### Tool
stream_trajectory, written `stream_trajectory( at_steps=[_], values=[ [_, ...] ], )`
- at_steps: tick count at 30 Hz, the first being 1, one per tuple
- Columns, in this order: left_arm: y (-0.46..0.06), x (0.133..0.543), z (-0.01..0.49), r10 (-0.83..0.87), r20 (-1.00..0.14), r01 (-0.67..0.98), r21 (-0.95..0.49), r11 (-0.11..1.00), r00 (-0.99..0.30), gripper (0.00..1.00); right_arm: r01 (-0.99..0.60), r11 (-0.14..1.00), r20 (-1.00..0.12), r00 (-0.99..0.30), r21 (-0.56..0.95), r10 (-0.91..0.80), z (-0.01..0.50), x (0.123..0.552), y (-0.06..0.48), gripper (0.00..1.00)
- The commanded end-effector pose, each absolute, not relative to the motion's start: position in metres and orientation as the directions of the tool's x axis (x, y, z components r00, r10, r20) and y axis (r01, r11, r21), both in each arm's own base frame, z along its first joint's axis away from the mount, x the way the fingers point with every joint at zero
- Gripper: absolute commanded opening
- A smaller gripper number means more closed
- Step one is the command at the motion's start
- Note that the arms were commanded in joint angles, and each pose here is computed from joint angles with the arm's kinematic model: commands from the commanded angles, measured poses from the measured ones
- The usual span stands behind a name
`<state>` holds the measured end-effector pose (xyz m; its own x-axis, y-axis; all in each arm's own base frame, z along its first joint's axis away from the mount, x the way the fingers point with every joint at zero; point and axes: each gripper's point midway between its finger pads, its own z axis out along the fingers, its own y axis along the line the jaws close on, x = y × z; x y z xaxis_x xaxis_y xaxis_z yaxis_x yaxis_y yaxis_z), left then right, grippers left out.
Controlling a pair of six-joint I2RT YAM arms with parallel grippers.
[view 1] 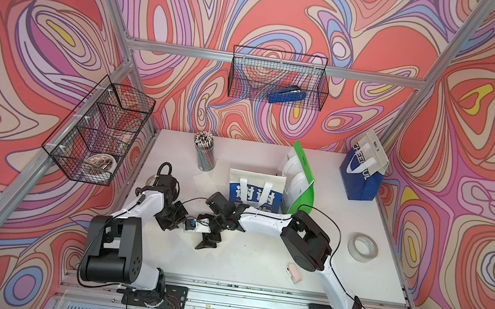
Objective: Staple the receipts to the bags
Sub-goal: Pick up the receipt from the center of the board.
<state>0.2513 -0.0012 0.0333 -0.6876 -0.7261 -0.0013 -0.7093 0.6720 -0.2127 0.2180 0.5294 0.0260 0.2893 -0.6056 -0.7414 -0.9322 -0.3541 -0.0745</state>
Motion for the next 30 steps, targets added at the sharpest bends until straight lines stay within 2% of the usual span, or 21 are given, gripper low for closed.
stream_trajectory(
  at_steps=[1,5,9,14,20,22,23,27,30],
  values=[
    [0.02,0.246,0.049,-0.77,-0.043,-0.751,-0.189,0.633,-0.637,0.31,-0.924,-0.378,-0.726,0.3,-0.06,-0.619,0.008,0.218,0.533,0.87],
    [0.034,0.249,0.062,-0.778,-0.102,-0.756,-0.186,0.628,-0.62,0.31,-0.916,-0.401,-0.672,0.293,0.006,-0.68,-0.019,0.21,0.518,0.86],
    [0.035,0.249,0.066,-0.776,-0.118,-0.753,-0.188,0.63,-0.62,0.31,-0.917,-0.385,-0.594,0.253,0.104,-0.764,-0.041,0.197,0.49,0.79],
    [0.035,0.247,0.062,-0.776,-0.111,-0.753,-0.188,0.63,-0.621,0.31,-0.939,-0.311,-0.504,0.2,0.147,-0.841,-0.057,0.194,0.465,0.7],
    [0.032,0.249,0.059,-0.777,-0.096,-0.753,-0.2,0.627,-0.622,0.31,-0.94,-0.247,-0.319,0.165,0.235,-0.933,-0.079,0.192,0.434,0.67],
    [0.033,0.248,0.058,-0.776,-0.099,-0.753,-0.195,0.629,-0.622,0.32,-0.939,-0.24,-0.309,0.158,0.247,-0.938,-0.079,0.189,0.429,0.57],
    [0.033,0.247,0.058,-0.775,-0.1,-0.753,-0.191,0.63,-0.624,0.31,-0.939,-0.241,-0.313,0.158,0.247,-0.936,-0.077,0.188,0.429,0.49],
    [0.032,0.247,0.058,-0.771,-0.101,-0.747,-0.193,0.636,-0.629,0.32,-0.943,-0.253,-0.359,0.164,0.216,-0.919,-0.061,0.191,0.436,0.26],
    [0.03,0.25,0.062,-0.759,-0.1,-0.732,-0.209,0.649,-0.644,0.32,-0.944,-0.267,-0.447,0.158,0.192,-0.881,-0.034,0.192,0.452,0.18]
  ],
)
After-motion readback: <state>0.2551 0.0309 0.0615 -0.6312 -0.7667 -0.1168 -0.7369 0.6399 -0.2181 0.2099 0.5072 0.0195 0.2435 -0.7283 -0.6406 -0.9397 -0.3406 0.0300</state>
